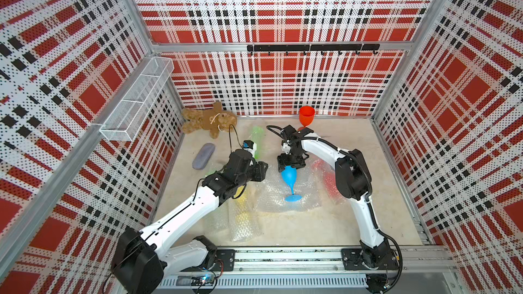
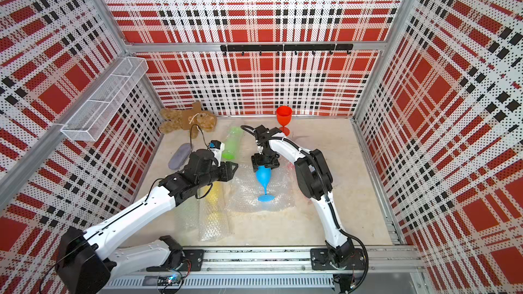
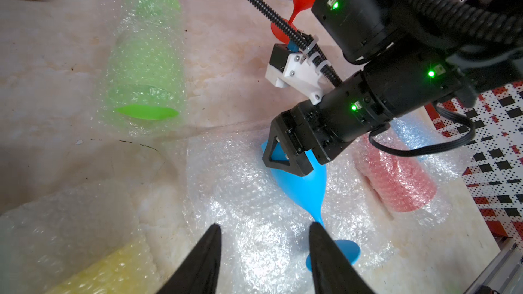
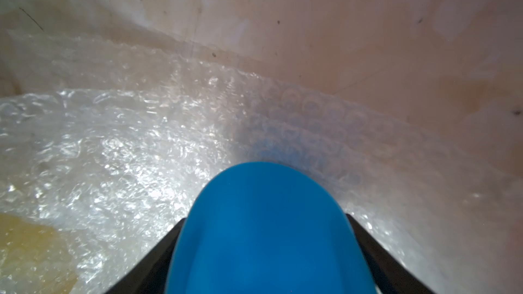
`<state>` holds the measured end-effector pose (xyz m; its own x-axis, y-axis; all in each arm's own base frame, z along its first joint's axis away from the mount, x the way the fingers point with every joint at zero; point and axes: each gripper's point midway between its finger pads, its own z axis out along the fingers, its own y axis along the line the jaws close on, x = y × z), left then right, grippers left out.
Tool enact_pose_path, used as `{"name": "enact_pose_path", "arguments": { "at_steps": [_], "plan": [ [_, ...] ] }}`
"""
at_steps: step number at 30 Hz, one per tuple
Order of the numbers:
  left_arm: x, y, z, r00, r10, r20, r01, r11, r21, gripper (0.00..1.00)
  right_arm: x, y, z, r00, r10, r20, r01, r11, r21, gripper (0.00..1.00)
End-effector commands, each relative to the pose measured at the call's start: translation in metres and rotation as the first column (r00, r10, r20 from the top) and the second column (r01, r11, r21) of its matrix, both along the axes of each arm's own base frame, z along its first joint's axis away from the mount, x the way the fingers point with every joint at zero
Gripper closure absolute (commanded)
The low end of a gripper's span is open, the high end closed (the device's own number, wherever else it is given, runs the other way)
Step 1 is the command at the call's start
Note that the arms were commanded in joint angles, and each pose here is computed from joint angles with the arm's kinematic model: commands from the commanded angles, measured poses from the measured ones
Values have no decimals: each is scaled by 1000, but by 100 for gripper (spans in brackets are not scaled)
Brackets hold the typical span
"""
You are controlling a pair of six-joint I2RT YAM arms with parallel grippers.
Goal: Unpack wine glasses from bubble wrap
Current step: Pick up the wine glass from the bubble wrap, then place the wine glass at the center of the board.
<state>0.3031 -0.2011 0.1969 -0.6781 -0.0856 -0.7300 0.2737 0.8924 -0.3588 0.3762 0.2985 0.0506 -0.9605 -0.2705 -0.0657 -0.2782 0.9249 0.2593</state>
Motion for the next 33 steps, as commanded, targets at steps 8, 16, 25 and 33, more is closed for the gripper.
{"name": "enact_pose_path", "arguments": {
  "at_steps": [8, 16, 25, 33],
  "plan": [
    [7, 11, -4, 1000, 31, 4, -31, 999, 11, 48, 22, 4, 138, 933, -98, 346, 24, 977, 211, 26],
    [10, 12, -9, 999, 39, -7, -39, 999, 17, 48, 74, -3, 242, 544, -215, 811, -90, 946, 311, 31],
    [12, 13, -14, 999, 44, -15, -44, 999, 28, 48, 122, 10, 251, 29, -176, 984, -289, 941, 177, 38],
    [11, 10, -20, 999, 32, -28, -31, 999, 32, 48, 178, 10, 215, -72, -155, 985, -253, 958, 133, 37]
  ]
}}
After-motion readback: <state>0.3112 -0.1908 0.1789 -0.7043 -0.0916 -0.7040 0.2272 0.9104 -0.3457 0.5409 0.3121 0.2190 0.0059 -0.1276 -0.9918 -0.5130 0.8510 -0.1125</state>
